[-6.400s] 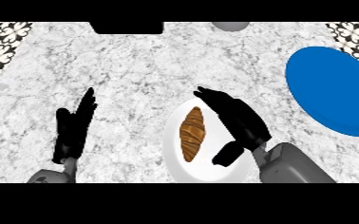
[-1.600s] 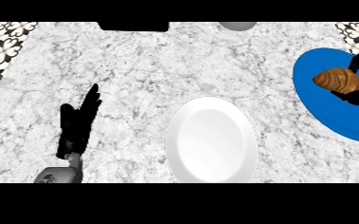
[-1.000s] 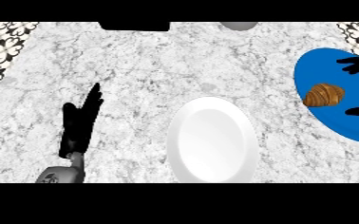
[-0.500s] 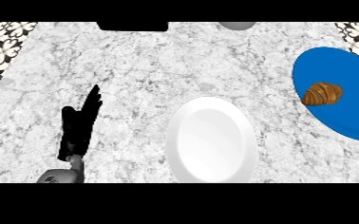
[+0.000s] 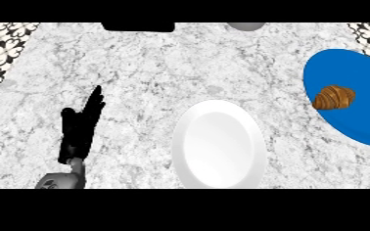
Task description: Pick the croissant from the plate and place it in the plate
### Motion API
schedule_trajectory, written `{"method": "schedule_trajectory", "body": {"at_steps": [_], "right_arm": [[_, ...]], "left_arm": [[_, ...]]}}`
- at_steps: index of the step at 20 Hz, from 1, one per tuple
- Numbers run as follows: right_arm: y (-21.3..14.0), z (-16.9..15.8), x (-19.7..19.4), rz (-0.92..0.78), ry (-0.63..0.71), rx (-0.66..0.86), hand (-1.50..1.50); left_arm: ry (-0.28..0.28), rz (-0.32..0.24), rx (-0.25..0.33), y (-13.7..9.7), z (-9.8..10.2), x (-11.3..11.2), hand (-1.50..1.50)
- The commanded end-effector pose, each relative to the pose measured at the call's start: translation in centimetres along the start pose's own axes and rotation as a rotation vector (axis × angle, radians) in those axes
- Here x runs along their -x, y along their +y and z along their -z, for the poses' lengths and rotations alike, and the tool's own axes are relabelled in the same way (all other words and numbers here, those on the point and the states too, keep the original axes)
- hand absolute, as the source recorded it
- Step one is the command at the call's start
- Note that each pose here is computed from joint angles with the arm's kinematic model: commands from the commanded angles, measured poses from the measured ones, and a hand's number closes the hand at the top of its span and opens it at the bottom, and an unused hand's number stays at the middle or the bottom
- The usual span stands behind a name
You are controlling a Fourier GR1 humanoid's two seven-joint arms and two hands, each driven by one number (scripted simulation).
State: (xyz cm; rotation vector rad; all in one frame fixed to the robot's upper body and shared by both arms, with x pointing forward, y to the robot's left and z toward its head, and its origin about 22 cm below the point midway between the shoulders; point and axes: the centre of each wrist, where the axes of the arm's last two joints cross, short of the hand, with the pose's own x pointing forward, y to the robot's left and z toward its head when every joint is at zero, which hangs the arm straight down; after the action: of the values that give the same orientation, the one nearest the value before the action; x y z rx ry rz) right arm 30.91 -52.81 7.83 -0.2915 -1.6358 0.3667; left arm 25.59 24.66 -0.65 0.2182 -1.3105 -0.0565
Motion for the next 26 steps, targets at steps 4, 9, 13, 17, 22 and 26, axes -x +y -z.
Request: {"method": "schedule_trajectory", "body": {"at_steps": [4,9,13,17,22,26], "right_arm": [[0.7,-1.6,1.8,0.112,-0.122,-0.097,-1.50],[-0.4,-2.5,1.6,0.074,-0.096,-0.069,-1.50],[0.3,-2.3,2.0,0.016,-0.070,-0.051,-1.50],[0.9,-3.0,2.9,-0.016,-0.051,-0.033,-1.50],[0.5,-2.9,2.6,-0.045,-0.020,-0.024,-1.50],[0.1,-4.3,3.3,-0.051,-0.012,0.007,-1.50]], "left_arm": [[-0.027,-0.001,-0.019,-0.1,-0.4,0.0,0.00],[0.003,-0.001,0.002,-1.2,-0.8,0.5,0.00],[-0.008,0.008,0.005,-2.1,-0.4,-0.2,0.00],[-0.005,0.001,0.026,-0.9,0.1,-0.8,0.00],[-0.011,-0.001,0.014,-1.4,0.5,-1.1,0.00],[-0.012,-0.003,0.014,-0.7,0.3,-1.5,0.00]]}}
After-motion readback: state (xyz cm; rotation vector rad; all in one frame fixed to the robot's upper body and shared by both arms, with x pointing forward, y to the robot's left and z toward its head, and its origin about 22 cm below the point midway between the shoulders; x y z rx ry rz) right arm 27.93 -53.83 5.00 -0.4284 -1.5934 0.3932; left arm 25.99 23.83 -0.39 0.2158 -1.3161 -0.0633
